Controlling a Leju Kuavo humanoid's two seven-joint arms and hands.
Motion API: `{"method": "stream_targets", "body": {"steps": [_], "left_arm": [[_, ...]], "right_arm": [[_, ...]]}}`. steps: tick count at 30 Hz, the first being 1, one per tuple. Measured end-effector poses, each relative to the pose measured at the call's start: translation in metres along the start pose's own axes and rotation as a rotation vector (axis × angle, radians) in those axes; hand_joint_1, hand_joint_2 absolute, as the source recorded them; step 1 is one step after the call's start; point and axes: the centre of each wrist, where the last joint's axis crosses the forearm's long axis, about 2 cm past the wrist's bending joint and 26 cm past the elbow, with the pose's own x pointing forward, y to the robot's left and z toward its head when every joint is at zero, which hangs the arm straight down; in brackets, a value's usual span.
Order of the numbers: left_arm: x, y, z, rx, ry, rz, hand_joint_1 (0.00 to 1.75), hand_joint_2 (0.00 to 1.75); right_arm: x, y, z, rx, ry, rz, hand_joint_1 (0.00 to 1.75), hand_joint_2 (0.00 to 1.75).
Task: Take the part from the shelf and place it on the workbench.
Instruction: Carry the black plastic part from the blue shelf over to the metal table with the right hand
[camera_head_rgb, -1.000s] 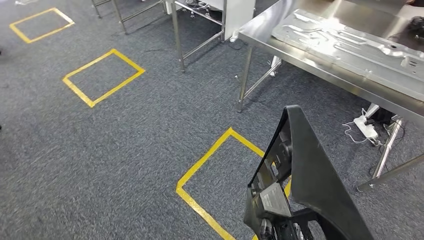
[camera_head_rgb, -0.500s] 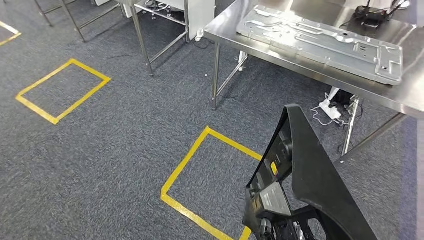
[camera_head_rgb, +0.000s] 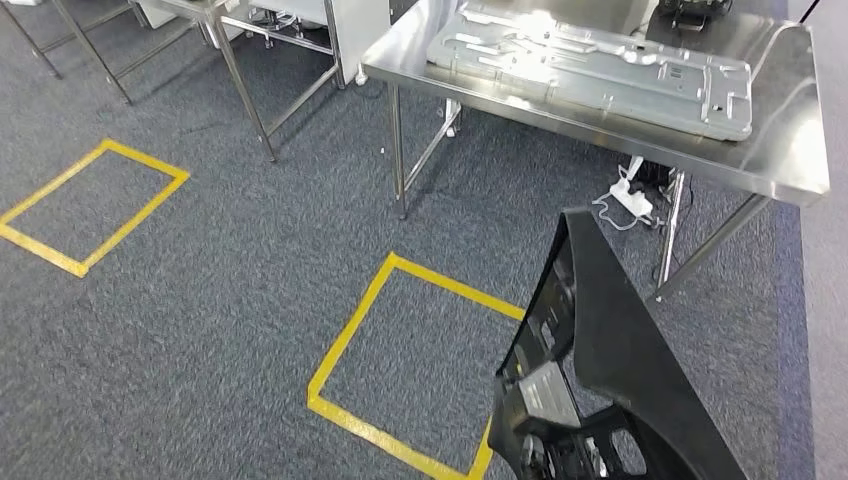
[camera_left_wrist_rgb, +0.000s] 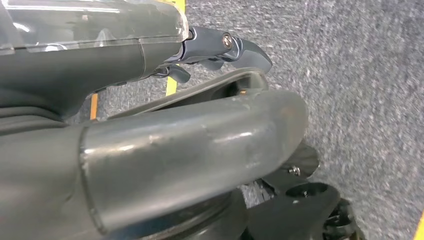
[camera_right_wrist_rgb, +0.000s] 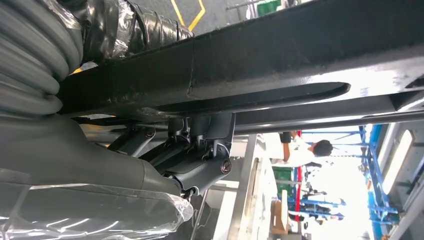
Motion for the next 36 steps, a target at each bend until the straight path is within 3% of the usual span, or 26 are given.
{"method": "stream_targets", "body": {"steps": [23,30,36], "left_arm": [[-0.007,-0.002,0.003,-0.026,0.016,0.001,0.0,0.0],[0.0,0.0,0.0,-0.045,0.0,-0.021,0.0,0.0],[-0.003,0.0,0.001,-0.064,0.004,-0.041,0.0,0.0]], "right_arm": [[-0.004,-0.001,0.0,-0.031,0.012,0.087,1.75,1.75],[0.001,-0.006,-0.019,-0.105,0.003,0.378,1.75,1.75],[-0.001,-0.029,-0.047,-0.141,-0.025,0.613,1.75,1.75]]}}
